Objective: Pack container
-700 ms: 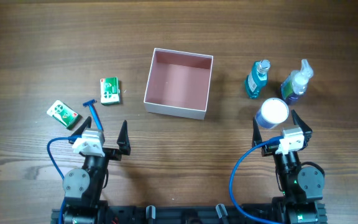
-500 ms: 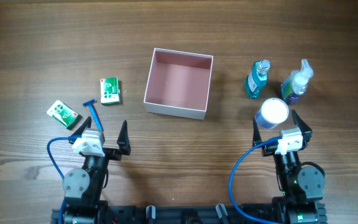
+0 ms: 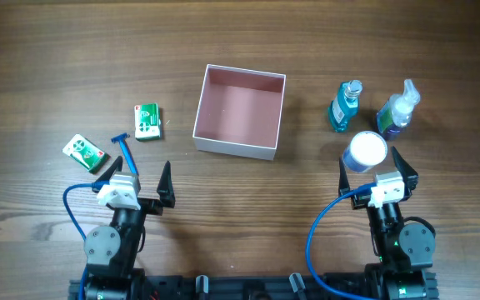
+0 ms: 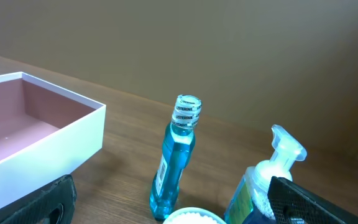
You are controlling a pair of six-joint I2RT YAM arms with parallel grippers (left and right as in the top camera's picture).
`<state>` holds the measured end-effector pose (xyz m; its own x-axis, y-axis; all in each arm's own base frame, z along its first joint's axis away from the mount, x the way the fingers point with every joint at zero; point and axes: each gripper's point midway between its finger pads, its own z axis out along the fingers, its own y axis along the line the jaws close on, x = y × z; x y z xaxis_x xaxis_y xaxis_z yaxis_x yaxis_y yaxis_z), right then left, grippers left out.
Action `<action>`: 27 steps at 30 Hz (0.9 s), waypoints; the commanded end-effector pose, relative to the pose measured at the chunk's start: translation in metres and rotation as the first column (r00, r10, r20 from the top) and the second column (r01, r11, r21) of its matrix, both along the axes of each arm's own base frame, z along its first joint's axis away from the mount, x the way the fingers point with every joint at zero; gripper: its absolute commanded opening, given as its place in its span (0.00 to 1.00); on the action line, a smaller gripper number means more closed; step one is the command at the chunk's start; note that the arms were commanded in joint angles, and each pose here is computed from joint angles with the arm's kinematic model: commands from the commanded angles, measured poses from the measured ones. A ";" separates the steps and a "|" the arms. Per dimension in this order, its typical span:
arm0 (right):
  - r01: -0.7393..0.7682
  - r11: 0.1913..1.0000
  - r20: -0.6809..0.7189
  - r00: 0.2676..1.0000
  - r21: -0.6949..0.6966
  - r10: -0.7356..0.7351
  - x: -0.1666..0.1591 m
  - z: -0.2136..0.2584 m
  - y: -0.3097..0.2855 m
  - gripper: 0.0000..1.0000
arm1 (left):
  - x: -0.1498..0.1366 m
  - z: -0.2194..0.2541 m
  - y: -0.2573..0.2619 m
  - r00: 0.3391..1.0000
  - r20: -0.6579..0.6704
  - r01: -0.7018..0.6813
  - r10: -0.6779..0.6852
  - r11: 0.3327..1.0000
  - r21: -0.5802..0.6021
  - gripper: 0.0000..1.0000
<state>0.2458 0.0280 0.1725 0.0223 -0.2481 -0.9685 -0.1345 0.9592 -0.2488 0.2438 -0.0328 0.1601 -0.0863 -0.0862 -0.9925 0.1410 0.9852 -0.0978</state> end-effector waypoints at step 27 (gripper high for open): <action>0.008 0.952 -0.047 0.999 0.308 0.007 0.000 0.000 0.000 1.00 | 0.000 -0.003 -0.002 1.000 -0.003 0.007 -0.007 1.000 -0.014 1.00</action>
<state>0.2457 0.0282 0.1725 0.0016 -0.0990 -0.9951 -0.1370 0.9857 -0.0983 0.2438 -0.0328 0.1601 -0.0864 -0.0866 -0.9925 0.1409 0.9851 -0.0982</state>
